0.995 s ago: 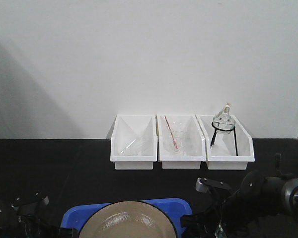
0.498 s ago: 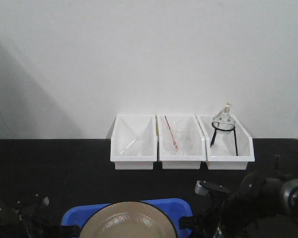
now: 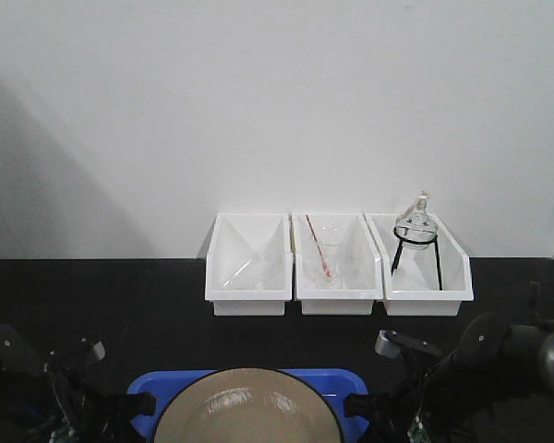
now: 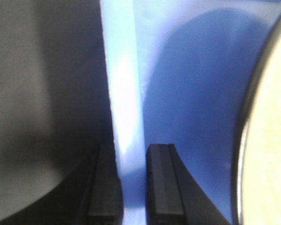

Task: Place disk in tray to left cabinet
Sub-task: 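Move both grippers to the tray's side rims and grip them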

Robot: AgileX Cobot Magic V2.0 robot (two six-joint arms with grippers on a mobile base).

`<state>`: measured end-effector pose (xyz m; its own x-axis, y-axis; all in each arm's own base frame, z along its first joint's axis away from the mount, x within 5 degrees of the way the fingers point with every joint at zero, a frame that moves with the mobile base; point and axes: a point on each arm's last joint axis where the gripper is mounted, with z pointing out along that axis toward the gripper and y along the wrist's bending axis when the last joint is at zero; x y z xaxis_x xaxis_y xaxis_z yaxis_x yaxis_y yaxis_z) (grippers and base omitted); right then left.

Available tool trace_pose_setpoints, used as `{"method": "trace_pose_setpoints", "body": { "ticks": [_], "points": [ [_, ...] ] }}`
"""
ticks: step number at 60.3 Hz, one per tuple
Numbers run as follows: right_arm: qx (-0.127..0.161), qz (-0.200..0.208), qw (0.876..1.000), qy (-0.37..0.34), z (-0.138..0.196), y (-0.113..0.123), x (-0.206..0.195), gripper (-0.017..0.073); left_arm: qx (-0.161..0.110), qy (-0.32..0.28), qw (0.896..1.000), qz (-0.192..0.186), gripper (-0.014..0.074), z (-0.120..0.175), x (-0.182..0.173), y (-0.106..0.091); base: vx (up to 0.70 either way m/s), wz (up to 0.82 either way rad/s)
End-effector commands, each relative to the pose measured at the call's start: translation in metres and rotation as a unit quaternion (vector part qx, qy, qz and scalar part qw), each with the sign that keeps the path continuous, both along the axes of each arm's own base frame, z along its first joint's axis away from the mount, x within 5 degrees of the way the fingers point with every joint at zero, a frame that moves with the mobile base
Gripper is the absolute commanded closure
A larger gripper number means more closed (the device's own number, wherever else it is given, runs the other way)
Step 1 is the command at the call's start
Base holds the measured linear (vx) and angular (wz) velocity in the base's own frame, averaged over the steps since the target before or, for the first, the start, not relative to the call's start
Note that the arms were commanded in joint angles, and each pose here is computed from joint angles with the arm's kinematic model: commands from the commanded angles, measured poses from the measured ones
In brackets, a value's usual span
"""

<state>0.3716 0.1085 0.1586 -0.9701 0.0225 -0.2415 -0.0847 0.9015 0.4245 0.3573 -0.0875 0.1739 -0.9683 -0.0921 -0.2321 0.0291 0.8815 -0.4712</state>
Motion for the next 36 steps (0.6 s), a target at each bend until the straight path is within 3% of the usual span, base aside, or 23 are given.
{"method": "trace_pose_setpoints", "body": {
  "ticks": [1, 12, 23, 36],
  "points": [
    [0.071, -0.033, 0.996, -0.036, 0.055, 0.011, -0.005, 0.0564, -0.073, 0.006, 0.997, 0.012, 0.0596, 0.043, 0.001, -0.017, 0.00, 0.00],
    [0.086, -0.033, 0.995, -0.040, 0.079, 0.011, -0.015, 0.0564, -0.096, 0.015, 0.995, -0.007, 0.0594, 0.069, 0.006, -0.022, 0.00, 0.00],
    [0.108, -0.062, 0.991, -0.047, 0.105, 0.009, -0.025, 0.0564, -0.121, 0.019, 0.992, -0.017, 0.0594, 0.106, 0.013, -0.028, 0.00, 0.00],
    [0.141, -0.068, 0.986, -0.051, 0.148, -0.009, -0.023, 0.0564, -0.108, 0.025, 0.994, -0.006, 0.0594, 0.138, 0.016, -0.026, 0.00, 0.00]
  ]
}}
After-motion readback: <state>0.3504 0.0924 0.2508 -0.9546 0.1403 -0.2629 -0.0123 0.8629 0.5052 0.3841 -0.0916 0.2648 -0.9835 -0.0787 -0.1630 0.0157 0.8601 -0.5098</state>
